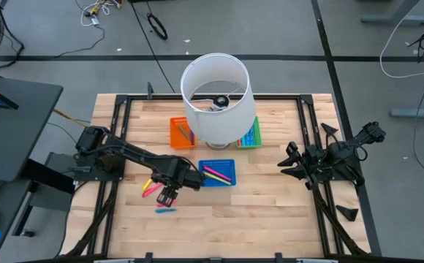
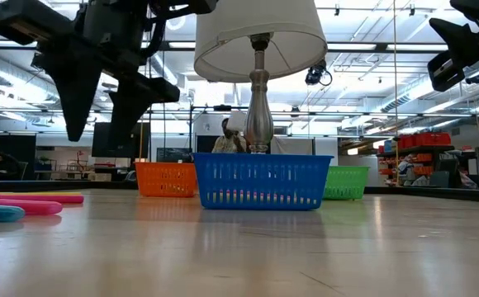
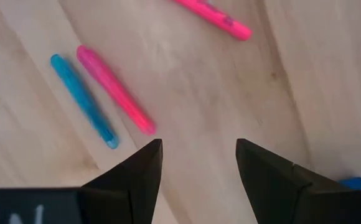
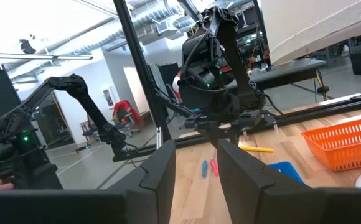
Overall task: Pick & Place Markers
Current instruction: Put the pink small highlighter pen into the orange bin
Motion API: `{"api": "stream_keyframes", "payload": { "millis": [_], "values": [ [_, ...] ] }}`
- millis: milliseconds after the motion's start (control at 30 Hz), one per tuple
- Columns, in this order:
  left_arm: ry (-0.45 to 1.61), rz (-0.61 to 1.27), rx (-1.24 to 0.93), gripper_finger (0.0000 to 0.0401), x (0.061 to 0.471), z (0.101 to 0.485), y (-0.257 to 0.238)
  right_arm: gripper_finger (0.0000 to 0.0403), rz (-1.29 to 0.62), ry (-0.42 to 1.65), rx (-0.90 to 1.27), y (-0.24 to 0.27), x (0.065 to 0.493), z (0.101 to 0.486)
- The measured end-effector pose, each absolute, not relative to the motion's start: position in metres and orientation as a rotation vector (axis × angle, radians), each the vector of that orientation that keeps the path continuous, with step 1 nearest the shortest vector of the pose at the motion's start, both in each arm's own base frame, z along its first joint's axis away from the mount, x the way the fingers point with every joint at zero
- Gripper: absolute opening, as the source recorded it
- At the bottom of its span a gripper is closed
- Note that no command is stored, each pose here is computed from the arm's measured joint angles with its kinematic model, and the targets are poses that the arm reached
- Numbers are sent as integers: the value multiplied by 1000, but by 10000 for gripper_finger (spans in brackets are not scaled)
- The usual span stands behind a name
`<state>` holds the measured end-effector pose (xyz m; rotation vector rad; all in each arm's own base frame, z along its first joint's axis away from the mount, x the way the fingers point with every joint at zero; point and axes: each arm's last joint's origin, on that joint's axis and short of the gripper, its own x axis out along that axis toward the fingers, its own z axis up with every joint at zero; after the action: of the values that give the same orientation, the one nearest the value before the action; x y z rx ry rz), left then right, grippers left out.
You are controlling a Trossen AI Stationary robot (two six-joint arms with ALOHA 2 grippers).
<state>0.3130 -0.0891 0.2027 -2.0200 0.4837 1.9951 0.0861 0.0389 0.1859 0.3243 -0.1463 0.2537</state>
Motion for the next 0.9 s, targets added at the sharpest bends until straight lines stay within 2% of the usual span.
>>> {"api": "stream_keyframes", "payload": {
  "millis": [433, 733, 900],
  "values": [
    [525, 2126, -1997, 208, 305, 203, -93, 119, 254, -146, 324, 39, 86, 186],
    [511, 2156, -2029, 164, 307, 201, -95, 119, 254, -146, 324, 39, 86, 186],
    [512, 2171, -2046, 157, 308, 198, -99, 119, 254, -146, 324, 39, 86, 186]
  ]
}}
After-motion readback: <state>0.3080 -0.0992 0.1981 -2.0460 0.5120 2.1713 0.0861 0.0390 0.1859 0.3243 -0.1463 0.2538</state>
